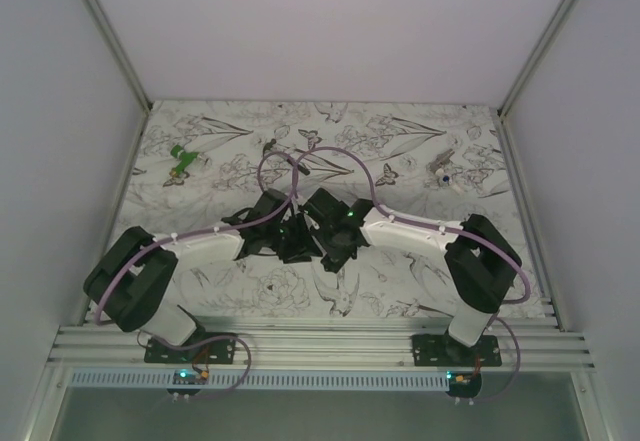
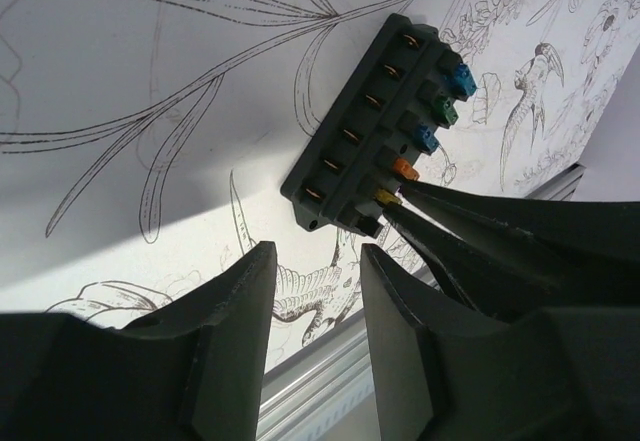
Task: Snap on the fuse box
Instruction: Install the fuse at the fuse box base.
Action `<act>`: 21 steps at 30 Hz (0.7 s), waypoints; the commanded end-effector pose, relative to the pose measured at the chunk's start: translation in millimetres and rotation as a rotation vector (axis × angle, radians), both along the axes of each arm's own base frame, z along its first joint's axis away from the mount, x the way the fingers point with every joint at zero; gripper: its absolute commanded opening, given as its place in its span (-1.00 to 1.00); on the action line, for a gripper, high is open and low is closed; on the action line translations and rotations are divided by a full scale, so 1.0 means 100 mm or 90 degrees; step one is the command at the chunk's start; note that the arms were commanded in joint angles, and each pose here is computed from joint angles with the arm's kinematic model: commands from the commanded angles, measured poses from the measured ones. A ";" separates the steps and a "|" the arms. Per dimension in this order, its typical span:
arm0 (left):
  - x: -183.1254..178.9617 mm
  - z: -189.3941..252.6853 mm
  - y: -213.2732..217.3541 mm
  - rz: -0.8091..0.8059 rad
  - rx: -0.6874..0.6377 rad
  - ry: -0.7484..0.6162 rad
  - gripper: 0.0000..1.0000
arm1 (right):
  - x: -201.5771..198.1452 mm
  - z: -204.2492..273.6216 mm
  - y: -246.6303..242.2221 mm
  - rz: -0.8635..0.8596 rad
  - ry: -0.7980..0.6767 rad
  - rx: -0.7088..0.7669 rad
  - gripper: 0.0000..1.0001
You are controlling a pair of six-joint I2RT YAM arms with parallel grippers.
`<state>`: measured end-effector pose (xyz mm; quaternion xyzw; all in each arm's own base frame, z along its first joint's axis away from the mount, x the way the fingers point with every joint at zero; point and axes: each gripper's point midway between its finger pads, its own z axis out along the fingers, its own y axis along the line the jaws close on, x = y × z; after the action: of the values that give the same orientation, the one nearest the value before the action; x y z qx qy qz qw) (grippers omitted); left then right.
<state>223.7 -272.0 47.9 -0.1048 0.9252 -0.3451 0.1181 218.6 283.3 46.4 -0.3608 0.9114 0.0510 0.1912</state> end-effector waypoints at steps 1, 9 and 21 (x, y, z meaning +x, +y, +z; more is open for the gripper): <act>-0.02 -0.02 -0.06 -0.013 0.007 0.011 -0.15 | 0.01 -0.06 0.08 0.022 0.005 0.006 -0.66; -0.02 -0.07 -0.08 -0.017 0.011 0.020 -0.17 | -0.04 -0.14 0.04 0.021 0.031 -0.010 -0.95; -0.03 -0.17 -0.15 -0.027 0.019 0.037 -0.28 | -0.13 -0.39 -0.16 -0.013 0.102 -0.023 -1.00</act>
<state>225.6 -283.0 36.8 -0.0976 0.9310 -0.3363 0.1031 219.0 287.0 43.6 -0.3534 0.9166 0.0809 0.1687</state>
